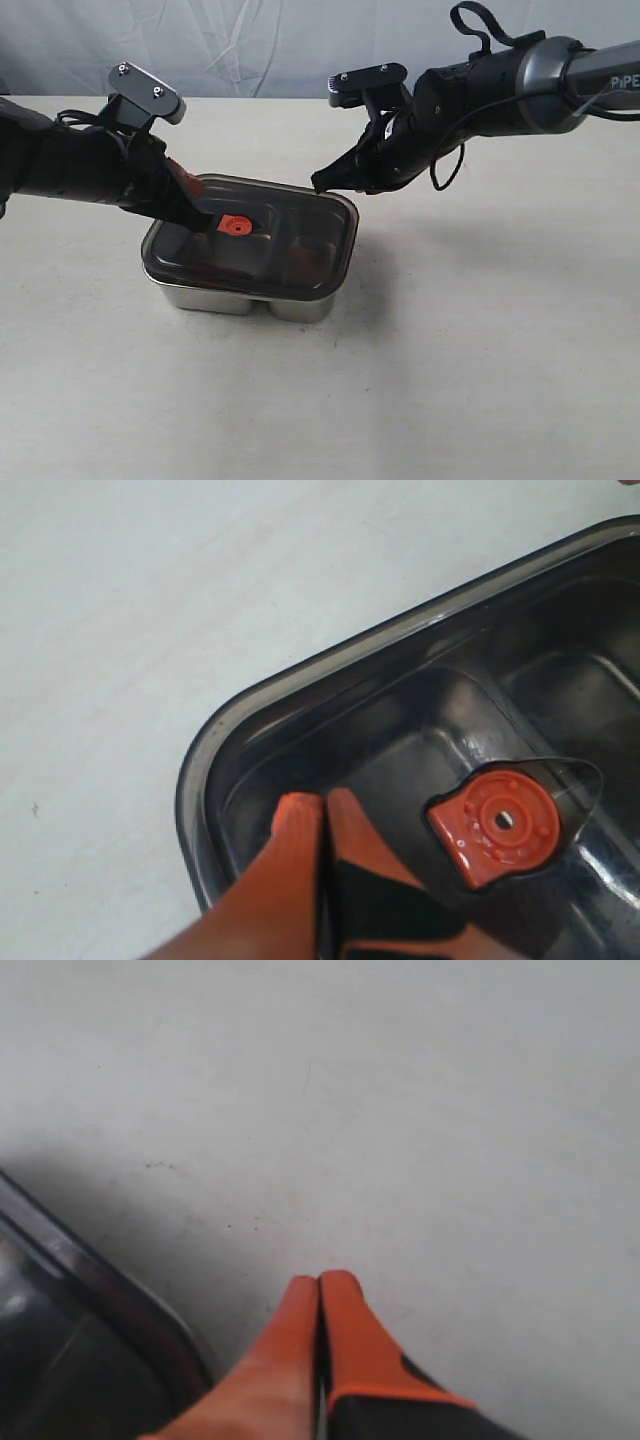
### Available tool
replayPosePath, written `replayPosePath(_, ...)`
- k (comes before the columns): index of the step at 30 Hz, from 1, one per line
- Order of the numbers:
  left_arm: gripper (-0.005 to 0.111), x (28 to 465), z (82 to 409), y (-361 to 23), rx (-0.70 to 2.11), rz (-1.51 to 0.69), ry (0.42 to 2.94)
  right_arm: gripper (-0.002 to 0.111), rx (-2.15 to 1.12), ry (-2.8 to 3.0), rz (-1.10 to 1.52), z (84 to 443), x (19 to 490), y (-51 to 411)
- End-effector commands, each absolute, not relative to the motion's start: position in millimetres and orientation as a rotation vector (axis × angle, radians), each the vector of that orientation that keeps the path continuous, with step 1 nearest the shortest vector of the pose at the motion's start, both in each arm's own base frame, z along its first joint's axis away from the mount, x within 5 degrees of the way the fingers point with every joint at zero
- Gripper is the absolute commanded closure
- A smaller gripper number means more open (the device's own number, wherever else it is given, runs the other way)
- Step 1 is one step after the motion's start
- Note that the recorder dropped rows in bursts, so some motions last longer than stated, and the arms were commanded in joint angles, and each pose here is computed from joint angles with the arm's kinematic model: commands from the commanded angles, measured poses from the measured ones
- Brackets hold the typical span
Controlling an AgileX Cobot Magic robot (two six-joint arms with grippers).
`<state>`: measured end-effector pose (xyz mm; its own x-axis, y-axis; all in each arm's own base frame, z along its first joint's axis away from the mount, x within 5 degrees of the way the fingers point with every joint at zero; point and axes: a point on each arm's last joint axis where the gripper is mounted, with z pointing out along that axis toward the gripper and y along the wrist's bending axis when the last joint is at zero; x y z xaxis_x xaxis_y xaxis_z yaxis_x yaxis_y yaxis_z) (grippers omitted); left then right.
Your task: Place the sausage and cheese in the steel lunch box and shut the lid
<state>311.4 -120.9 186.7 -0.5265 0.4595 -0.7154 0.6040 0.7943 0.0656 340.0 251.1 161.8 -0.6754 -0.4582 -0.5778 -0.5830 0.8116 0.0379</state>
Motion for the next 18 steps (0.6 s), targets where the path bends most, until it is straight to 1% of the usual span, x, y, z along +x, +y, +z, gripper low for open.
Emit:
replayPosePath(1,0.107,312,191,-121,0.774,-0.255,2.209,0.109,-0.771,2.459,0.293,161,340,251)
replayPosePath(8,0.107,312,191,-121,0.772,-0.252,2.209,0.109,-0.728,2.484,0.338,161,338,253)
replayPosePath(18,0.107,312,191,-121,0.771,-0.25,2.209,0.109,-0.789,2.458,0.352,163,330,266)
